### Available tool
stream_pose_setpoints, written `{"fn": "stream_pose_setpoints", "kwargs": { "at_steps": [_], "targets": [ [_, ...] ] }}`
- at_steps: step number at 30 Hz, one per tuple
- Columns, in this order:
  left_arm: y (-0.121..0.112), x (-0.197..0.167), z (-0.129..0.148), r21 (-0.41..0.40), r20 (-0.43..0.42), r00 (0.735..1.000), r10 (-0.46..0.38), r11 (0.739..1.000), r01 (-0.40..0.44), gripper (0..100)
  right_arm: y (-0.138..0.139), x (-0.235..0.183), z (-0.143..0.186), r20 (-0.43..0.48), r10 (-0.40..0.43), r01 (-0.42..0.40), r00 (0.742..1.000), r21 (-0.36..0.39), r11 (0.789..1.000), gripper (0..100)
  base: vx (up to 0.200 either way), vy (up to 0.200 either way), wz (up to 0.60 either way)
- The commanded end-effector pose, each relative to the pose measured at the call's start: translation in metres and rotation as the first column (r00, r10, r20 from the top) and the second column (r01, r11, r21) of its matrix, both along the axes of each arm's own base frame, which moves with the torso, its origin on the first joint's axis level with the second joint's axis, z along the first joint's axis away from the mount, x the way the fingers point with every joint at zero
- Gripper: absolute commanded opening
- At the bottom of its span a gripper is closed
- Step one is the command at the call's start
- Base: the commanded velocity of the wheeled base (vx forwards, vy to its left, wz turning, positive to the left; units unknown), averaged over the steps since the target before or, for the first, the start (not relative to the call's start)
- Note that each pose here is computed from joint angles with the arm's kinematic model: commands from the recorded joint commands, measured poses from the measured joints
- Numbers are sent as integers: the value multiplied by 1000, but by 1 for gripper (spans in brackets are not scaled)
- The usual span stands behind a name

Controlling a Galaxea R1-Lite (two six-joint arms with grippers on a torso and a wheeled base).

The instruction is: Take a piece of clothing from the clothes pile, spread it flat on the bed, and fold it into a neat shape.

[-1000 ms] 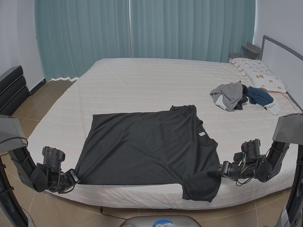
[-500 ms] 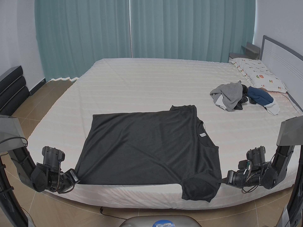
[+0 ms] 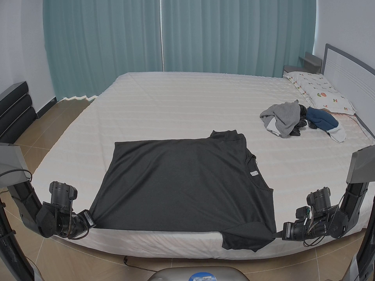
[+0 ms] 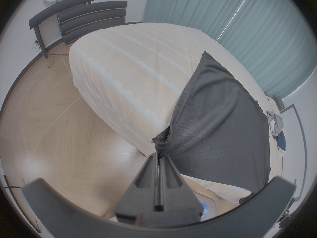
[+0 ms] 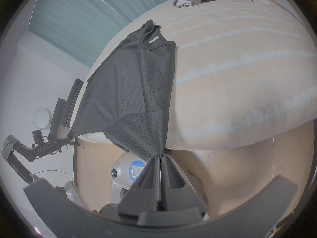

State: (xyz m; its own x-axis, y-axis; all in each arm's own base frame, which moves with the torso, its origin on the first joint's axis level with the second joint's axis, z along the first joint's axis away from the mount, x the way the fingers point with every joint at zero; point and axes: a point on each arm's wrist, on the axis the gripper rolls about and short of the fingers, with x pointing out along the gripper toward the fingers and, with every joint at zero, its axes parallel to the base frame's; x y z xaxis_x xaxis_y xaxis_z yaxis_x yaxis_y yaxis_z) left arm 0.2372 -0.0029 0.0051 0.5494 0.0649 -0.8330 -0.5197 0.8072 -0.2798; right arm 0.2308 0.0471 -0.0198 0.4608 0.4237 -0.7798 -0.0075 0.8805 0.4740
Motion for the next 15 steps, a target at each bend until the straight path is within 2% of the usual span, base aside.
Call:
{"fn": "stream_pose_setpoints", "kwargs": {
  "at_steps": [1, 8, 13, 15],
  "targets": [
    [2, 0, 2, 5, 5, 1000, 8, 1000, -8, 0, 2, -2, 4, 13, 8, -8, 1000, 3, 1000, 0, 0, 0, 0],
    [2, -3, 2, 10, -12, 1000, 2, 1000, -1, 0, 7, -8, 2, -35, 39, -40, 999, -8, 999, 0, 0, 0, 0],
    [1, -7, -3, 21, -81, 996, -24, 999, 26, 0, 13, -17, -1, -82, 84, -86, 993, -20, 996, 0, 0, 0, 0],
    [1, -7, -4, 18, -80, 996, -26, 999, 28, 0, 16, -18, -1, -88, 96, -98, 991, -21, 995, 0, 0, 0, 0]
  ]
}}
